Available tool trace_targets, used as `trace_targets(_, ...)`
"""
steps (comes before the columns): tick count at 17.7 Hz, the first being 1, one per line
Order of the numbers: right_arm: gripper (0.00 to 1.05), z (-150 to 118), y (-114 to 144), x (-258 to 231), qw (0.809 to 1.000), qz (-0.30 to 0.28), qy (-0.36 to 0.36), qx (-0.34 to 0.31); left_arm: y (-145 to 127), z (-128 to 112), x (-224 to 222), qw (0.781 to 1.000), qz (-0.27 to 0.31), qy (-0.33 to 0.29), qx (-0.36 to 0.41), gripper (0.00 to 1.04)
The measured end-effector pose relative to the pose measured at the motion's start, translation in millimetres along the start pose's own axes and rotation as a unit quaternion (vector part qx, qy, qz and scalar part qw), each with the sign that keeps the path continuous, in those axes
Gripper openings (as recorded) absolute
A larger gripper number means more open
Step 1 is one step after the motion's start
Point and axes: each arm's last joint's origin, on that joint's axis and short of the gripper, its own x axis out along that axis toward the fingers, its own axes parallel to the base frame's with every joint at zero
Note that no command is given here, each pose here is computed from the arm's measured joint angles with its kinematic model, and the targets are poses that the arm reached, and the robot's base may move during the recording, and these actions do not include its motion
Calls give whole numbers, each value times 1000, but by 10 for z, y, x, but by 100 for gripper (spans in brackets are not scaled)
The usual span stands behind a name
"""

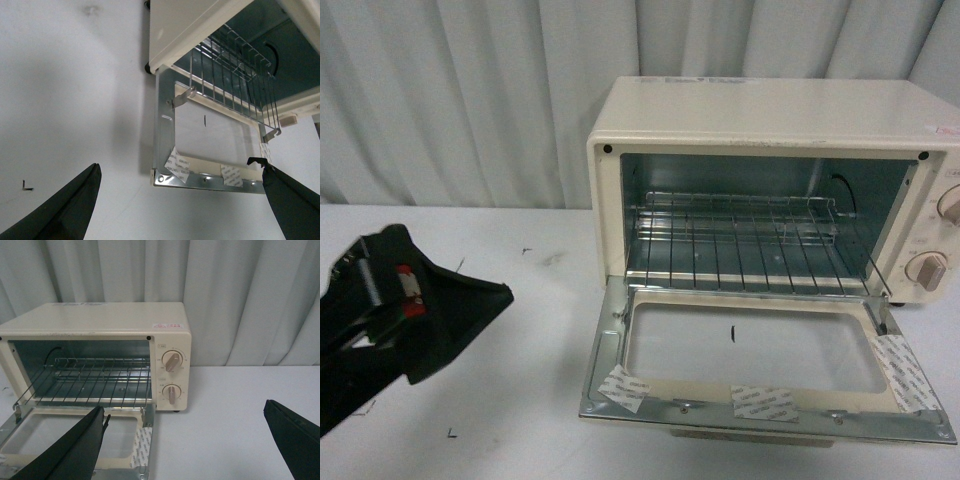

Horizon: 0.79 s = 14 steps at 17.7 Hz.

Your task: Open oven

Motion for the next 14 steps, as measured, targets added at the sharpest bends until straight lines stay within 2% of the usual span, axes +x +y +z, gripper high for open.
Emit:
trace_targets(2, 98, 0, 0, 0, 1000, 0, 0, 0, -30, 129, -148, 999, -2, -29, 29, 98)
trace_targets(3, 98, 0, 0, 0, 1000, 0, 0, 0, -74, 258, -286, 996, -2, -68, 56, 98)
trace_targets(7, 98, 0, 0, 0, 1000, 0, 0, 0, -340, 530, -565, 980, -24, -147, 129, 98)
trace_targets(8, 98, 0, 0, 0, 1000, 0, 0, 0, -423, 560, -628, 957, 2, -228, 177, 90)
trace_targets(10, 98, 0, 0, 0, 1000, 0, 0, 0, -363, 512, -762, 924, 81, -295, 229, 74)
trace_targets(12, 98, 0, 0, 0, 1000, 0, 0, 0, -204, 397, -817, 912, 134, -290, 255, 58)
trace_targets(14, 98, 0, 0, 0, 1000, 0, 0, 0, -139, 302, -852, 911, 138, -280, 271, 41)
